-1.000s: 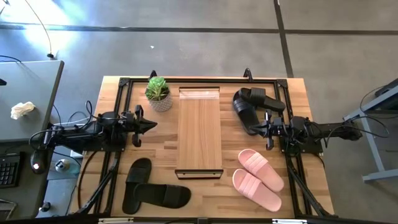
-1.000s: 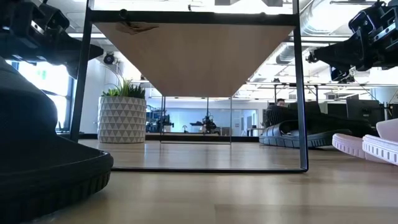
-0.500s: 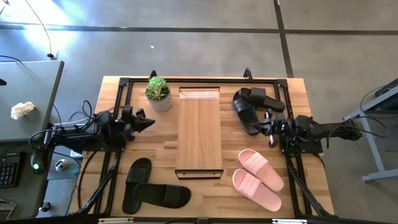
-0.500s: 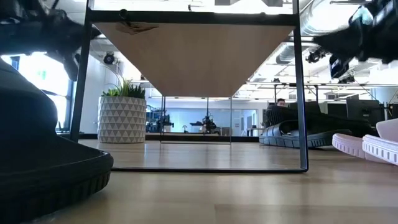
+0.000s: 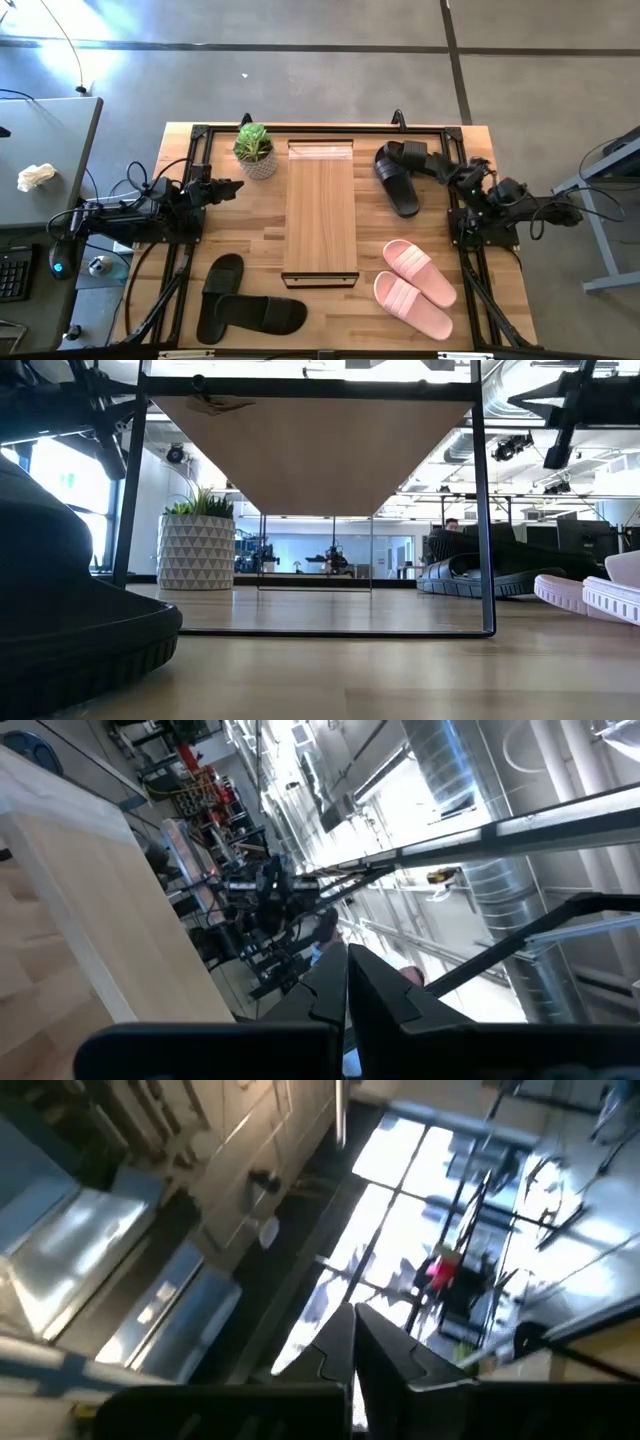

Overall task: Pick and place slides into the shelf
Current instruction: Move the top right black slide under the shelf

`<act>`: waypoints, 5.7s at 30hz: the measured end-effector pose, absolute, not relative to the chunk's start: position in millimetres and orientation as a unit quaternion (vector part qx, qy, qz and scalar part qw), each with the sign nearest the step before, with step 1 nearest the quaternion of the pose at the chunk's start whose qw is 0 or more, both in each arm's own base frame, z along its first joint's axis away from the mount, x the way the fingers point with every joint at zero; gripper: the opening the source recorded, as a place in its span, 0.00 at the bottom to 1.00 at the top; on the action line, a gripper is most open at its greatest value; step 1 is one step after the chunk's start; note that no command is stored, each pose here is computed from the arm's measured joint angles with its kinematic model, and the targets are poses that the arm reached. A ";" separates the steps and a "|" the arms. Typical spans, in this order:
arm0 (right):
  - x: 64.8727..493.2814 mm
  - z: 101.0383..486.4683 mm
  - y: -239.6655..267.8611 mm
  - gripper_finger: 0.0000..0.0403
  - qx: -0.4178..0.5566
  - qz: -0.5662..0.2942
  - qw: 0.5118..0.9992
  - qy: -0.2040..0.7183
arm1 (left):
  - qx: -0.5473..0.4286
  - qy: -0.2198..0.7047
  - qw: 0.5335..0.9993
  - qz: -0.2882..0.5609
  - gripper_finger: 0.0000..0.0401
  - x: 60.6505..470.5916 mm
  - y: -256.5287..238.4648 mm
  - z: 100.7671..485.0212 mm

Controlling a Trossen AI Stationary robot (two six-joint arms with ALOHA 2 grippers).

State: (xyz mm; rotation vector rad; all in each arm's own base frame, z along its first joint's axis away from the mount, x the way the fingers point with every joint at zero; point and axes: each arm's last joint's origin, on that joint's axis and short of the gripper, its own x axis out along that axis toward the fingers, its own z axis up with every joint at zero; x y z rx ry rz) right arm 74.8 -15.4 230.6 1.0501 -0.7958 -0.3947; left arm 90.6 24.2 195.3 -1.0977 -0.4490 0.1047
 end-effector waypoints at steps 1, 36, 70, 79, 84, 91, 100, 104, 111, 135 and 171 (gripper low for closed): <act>71.5 238.2 -16.6 0.01 0.476 -0.191 0.771 -0.378 | -0.517 -0.212 0.828 0.049 0.01 90.6 24.2 195.3; 82.6 286.9 -20.4 0.30 0.604 -0.303 0.730 -0.108 | -0.514 -0.197 0.834 0.031 0.01 91.1 22.9 195.0; 81.3 240.8 -123.7 0.30 0.624 -0.444 0.640 0.060 | -0.520 -0.200 0.829 0.031 0.01 91.0 23.0 195.2; 69.8 230.8 -118.4 0.30 0.602 -0.510 0.605 0.110 | -0.521 -0.201 0.829 0.034 0.01 91.0 23.2 195.1; 70.0 231.2 -118.9 0.30 0.592 -0.509 0.614 0.114 | -0.521 -0.201 0.829 0.035 0.01 91.0 23.2 195.0; 73.5 228.1 -125.1 0.30 0.582 -0.506 0.623 0.129 | -0.521 -0.201 0.829 0.035 0.01 91.1 23.2 195.0; 84.0 219.3 -141.0 0.30 0.594 -0.483 0.627 0.144 | -0.521 -0.201 0.829 0.035 0.01 91.1 23.2 195.0; 87.5 216.3 -146.7 0.30 0.598 -0.477 0.627 0.146 | -0.521 -0.201 0.829 0.035 0.01 91.1 23.2 195.0; 90.4 217.0 -151.3 0.30 0.594 -0.471 0.638 0.135 | -0.521 -0.201 0.829 0.035 0.01 91.1 23.2 195.0; 96.3 233.8 -149.3 0.00 0.538 -0.420 0.724 0.102 | -0.521 -0.201 0.829 0.035 0.01 91.1 23.2 195.0; 185.1 281.1 -17.0 0.00 0.240 -0.209 0.859 0.401 | -0.521 -0.208 0.826 0.046 0.01 90.8 23.9 195.0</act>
